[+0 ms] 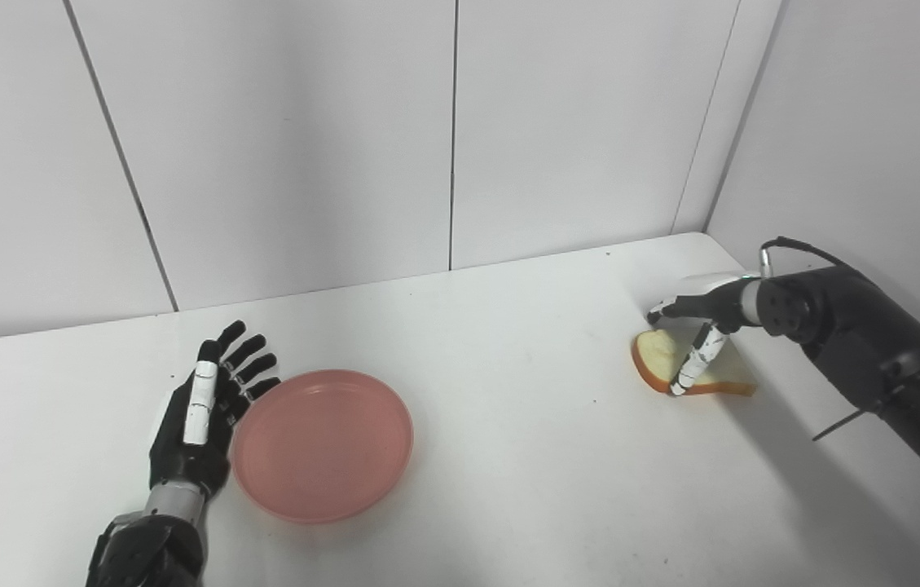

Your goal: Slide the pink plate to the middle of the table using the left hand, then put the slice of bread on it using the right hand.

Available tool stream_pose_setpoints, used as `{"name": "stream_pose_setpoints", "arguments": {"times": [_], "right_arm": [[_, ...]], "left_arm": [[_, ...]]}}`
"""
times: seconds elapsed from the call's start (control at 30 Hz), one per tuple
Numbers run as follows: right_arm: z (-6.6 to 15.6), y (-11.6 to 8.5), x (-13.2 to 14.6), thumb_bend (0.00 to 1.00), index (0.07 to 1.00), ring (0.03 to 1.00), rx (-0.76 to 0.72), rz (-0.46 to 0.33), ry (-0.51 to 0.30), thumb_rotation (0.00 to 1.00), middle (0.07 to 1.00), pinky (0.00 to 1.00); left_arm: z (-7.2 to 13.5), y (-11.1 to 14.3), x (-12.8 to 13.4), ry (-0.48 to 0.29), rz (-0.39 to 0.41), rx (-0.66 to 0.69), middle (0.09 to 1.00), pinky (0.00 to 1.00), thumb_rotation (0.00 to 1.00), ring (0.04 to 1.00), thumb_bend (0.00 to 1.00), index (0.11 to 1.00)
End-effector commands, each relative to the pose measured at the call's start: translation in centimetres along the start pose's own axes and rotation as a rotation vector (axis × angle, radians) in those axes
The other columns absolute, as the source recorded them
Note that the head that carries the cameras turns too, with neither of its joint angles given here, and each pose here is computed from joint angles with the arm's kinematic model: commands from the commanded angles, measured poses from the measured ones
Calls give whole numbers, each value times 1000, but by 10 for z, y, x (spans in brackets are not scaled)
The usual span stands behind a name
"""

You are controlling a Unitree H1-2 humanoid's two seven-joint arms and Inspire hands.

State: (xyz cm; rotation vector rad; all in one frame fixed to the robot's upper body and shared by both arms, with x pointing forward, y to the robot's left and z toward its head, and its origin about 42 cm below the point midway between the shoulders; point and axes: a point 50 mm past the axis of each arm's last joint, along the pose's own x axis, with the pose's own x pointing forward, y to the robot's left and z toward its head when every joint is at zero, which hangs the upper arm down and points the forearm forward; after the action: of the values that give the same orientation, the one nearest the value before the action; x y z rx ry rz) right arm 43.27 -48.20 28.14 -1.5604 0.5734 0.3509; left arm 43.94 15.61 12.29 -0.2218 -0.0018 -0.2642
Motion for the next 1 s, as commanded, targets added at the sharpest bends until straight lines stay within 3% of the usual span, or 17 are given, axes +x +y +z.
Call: {"name": "stream_pose_setpoints", "arguments": {"times": [0.0, 0.1, 0.27, 0.63, 0.97], "right_arm": [[-13, -5, -7, 1000, 826, 909, 27, -60, 21, 356, 917, 817], [-13, 5, -4, 1000, 771, 785, 63, -92, -9, 238, 844, 680], [-12, 20, -2, 1000, 698, 626, 10, -145, -23, 170, 705, 552], [-13, 39, -1, 988, 617, 570, -70, -192, -28, 190, 635, 492], [-11, 31, -9, 981, 633, 571, -105, -209, -59, 236, 635, 497]], "left_arm": [[-20, 7, -10, 99, 28, -23, 834, 686, 813, 785, 815, 850], [-18, 8, -10, 98, 27, -15, 835, 695, 815, 783, 817, 857], [-18, 9, -11, 100, 29, -14, 832, 690, 817, 779, 815, 857], [-18, 8, -10, 100, 29, -9, 821, 656, 813, 753, 814, 844], [-19, 5, -10, 104, 32, -6, 817, 658, 811, 747, 814, 838]]}}
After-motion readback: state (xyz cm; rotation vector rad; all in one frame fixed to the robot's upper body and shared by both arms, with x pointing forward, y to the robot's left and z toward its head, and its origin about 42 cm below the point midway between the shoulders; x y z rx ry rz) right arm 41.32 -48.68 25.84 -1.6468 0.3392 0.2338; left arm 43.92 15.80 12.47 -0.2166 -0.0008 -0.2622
